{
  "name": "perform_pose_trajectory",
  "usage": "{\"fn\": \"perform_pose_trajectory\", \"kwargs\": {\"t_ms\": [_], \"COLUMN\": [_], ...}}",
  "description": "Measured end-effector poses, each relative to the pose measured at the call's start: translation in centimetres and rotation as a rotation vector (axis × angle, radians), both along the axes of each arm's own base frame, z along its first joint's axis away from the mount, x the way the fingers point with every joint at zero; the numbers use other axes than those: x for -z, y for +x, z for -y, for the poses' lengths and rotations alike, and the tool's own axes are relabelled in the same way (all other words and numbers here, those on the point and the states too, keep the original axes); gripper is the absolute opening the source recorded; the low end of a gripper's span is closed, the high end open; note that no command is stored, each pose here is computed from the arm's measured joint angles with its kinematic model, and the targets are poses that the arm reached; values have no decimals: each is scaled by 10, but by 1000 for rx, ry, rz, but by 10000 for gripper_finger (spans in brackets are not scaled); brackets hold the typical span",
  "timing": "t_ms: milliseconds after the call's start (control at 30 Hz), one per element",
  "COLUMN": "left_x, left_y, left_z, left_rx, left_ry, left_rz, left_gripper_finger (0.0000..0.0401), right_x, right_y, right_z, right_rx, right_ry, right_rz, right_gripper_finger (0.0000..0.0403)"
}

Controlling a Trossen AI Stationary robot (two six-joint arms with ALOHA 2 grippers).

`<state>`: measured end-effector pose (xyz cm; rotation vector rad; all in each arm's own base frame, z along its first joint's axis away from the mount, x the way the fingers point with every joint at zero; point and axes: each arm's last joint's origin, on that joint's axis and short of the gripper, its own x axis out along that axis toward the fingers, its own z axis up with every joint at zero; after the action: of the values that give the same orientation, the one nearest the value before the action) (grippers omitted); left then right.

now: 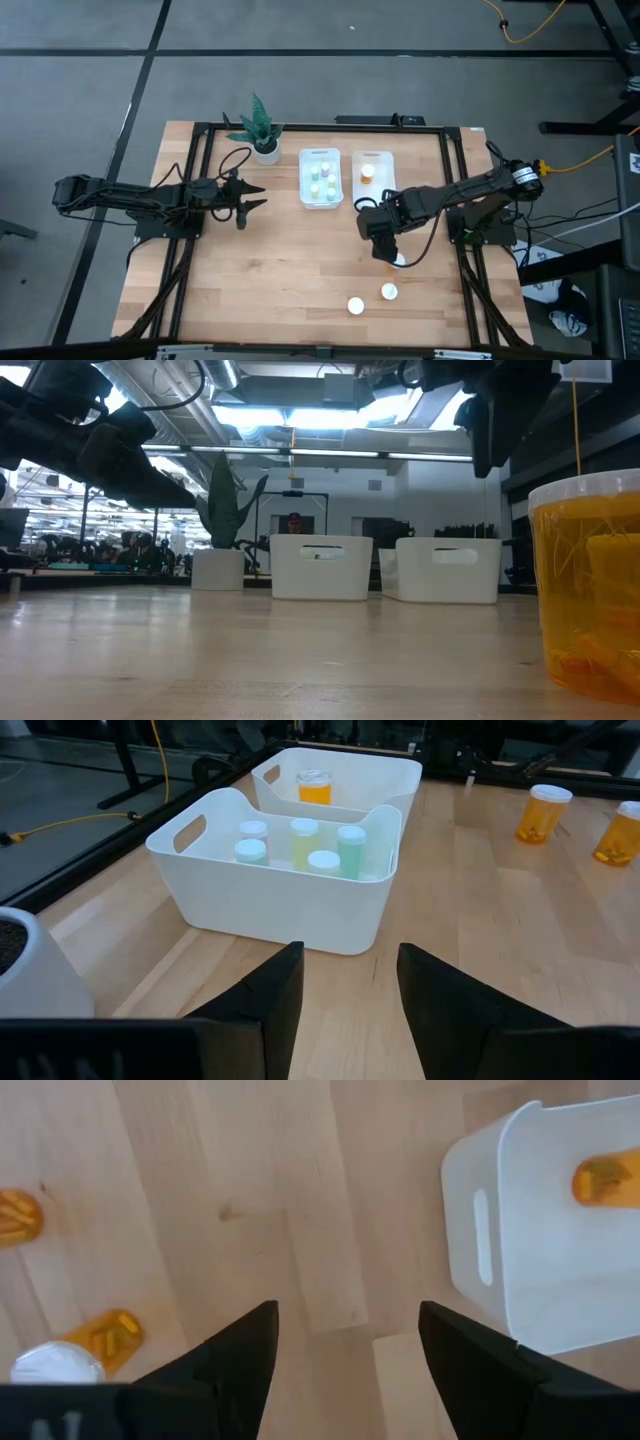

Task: Pick and place medicine bottles into bin by pill shape (circle, oval)
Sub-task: Put the orange pill bottle into the right white bin

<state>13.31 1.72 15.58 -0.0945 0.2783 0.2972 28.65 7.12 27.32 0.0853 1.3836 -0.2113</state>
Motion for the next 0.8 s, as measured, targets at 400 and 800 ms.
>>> {"fn": "perform_pose_trajectory", "kwargs": {"t_ms": [400, 800], "left_x": [0, 0], "left_y": [0, 0], "left_z": [0, 0], "left_rx": [-1, -1], "left_ry": [0, 0], "left_rz": [0, 0], "left_gripper_finger": [155, 155], "right_x": [0, 0], "right_y": [0, 2], "right_z": [-1, -4], "right_rx": [99, 108], "right_ry": [19, 43], "right_rz": [9, 31], "right_gripper_finger": [243, 243]}}
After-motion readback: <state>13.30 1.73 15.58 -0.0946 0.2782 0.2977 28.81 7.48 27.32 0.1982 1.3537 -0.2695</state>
